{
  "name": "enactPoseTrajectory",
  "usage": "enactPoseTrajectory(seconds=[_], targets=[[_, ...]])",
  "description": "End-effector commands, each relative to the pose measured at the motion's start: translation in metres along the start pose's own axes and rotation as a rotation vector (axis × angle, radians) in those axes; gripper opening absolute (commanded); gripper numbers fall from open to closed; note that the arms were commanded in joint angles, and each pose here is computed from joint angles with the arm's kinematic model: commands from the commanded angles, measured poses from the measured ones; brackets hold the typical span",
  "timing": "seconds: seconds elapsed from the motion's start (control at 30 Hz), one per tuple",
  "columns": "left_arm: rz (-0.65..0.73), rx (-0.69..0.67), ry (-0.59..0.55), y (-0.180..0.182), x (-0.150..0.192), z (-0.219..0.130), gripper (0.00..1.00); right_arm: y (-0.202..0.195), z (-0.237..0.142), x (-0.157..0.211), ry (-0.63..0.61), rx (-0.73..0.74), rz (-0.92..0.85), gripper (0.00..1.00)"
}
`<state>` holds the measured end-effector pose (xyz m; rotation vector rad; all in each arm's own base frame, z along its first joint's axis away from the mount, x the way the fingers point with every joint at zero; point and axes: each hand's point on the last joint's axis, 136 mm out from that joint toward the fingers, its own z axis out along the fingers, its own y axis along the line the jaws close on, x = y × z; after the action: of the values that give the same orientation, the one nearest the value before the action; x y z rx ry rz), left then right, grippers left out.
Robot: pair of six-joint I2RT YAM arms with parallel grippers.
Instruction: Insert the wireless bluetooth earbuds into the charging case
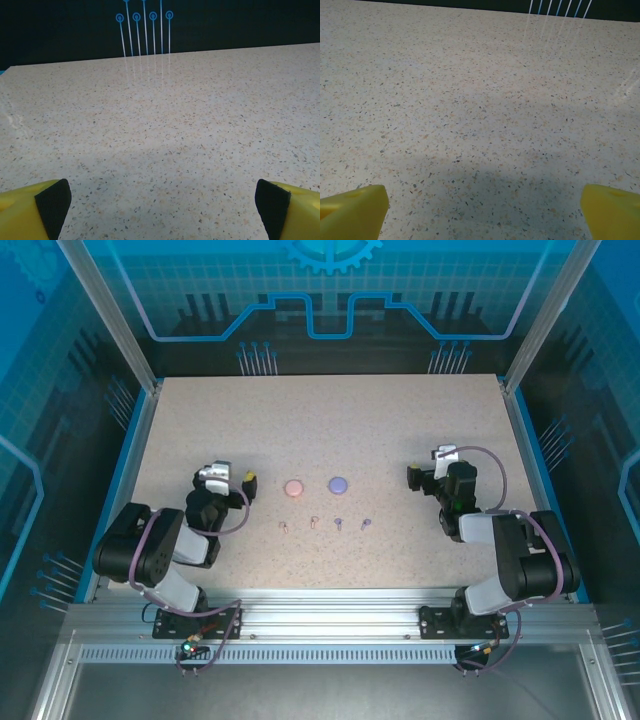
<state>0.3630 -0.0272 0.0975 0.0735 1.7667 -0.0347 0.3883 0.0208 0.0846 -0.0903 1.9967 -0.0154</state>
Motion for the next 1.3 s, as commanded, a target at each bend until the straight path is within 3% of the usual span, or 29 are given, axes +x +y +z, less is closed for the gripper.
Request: enactPoseTrajectory(seconds=[0.0,0.2,0.27,0.37,0.47,0.53,0.77,1.07,1.17,1.27], targets=[[-0.004,0.02,-0.004,-0.003,-0.009,0.005,0.99,-0.004,0.003,-0.012,-0.037,0.023,-0.004,1.0],[-0.086,-0.185,-0.091,0.032,-0.021,-0.014,0.99,-0.031,-0.025,-0.053,-0.006,0.184,0.063,1.0],[-0.092,-0.216,-0.095,0.037,-0.026,-0.018,0.99,-0.039,-0.037,-0.069,0.018,0.198,0.178,1.0],[-0.086,-0.232,-0.094,0.037,-0.04,-0.022,0.99,-0.044,-0.048,-0.081,0.097,0.163,0.371,1.0],[-0.096,-0.233,-0.093,0.037,-0.06,-0.026,0.99,-0.023,-0.049,-0.092,0.137,0.015,0.402,1.0],[-0.126,-0.208,-0.133,0.033,-0.081,-0.03,0.99,-0.009,-0.051,-0.094,0.15,-0.053,0.39,1.0],[-0.247,-0.086,-0.064,0.009,-0.113,-0.04,0.99,0.039,-0.057,-0.08,0.329,-0.172,0.35,0.98],[-0.269,0.112,0.206,-0.058,-0.105,-0.04,0.99,0.133,-0.064,-0.048,0.635,-0.265,0.32,0.89],[-0.268,0.175,0.251,-0.082,-0.102,-0.04,0.99,0.162,-0.061,-0.036,0.711,-0.244,0.281,0.89],[-0.357,0.229,0.279,-0.097,-0.098,-0.039,0.99,0.185,-0.053,-0.022,0.779,-0.213,0.252,0.89]])
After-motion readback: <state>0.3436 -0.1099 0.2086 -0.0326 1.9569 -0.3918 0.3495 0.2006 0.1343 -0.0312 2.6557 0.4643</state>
